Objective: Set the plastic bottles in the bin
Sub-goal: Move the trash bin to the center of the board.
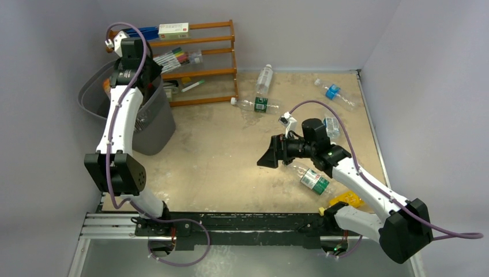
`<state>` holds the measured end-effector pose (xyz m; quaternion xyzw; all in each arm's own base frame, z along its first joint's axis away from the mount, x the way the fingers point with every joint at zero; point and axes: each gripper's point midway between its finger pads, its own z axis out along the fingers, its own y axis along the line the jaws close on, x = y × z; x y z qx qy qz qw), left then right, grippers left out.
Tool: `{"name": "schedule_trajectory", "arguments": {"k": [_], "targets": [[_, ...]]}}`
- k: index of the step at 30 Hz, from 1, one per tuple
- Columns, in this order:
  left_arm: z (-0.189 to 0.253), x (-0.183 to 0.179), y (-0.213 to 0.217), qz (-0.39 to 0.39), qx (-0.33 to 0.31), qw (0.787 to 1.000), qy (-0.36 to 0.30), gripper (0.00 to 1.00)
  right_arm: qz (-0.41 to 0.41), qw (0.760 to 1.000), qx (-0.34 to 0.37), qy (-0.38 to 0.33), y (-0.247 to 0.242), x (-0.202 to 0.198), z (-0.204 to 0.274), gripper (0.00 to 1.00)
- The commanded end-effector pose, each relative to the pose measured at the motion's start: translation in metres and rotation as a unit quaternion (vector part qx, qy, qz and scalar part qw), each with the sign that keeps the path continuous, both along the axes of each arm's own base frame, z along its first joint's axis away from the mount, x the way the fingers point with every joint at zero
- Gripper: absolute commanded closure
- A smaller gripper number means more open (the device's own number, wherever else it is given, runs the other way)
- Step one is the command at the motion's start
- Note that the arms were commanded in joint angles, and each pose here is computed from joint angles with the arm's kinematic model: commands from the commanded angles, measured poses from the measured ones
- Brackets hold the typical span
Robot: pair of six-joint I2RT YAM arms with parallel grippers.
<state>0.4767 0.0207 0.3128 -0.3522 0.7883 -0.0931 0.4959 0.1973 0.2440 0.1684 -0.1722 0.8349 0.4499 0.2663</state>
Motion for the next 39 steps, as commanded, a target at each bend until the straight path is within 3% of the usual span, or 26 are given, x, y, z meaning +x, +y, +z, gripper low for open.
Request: {"name": "schedule_trajectory", "arguments": {"k": [1,7,12,29,30,34,36,39], "targets": [[0.046,0.021,-0.017,0.018,-0.036,0.995,-0.095,0.96,0.008,0.999,0.013,-0.030,0.004,0.003,0.015,0.05],[0.034,0.027,-0.020,0.044,-0.055,0.992,-0.104,0.98,0.007,0.999,0.013,-0.031,0.003,0.002,0.017,0.04],[0.031,0.025,-0.011,0.080,-0.066,0.987,-0.124,0.90,0.002,0.999,0.010,-0.032,0.000,0.001,0.018,0.05],[0.015,0.051,-0.019,0.145,-0.154,0.963,-0.169,0.88,-0.037,0.999,-0.022,-0.032,-0.010,0.010,0.027,0.04],[0.016,0.052,-0.020,0.146,-0.157,0.961,-0.173,0.84,-0.043,0.998,-0.028,-0.032,-0.011,0.012,0.027,0.03],[0.025,0.054,-0.029,0.126,-0.167,0.960,-0.187,0.43,-0.069,0.995,-0.069,-0.032,-0.021,0.022,0.022,0.01],[0.035,0.059,-0.043,0.087,-0.172,0.963,-0.186,0.34,-0.070,0.993,-0.087,-0.023,-0.024,0.023,0.019,0.01],[0.044,0.066,-0.073,0.009,-0.174,0.971,-0.166,0.29,-0.090,0.989,-0.118,-0.018,-0.032,0.030,0.016,0.00]]}}
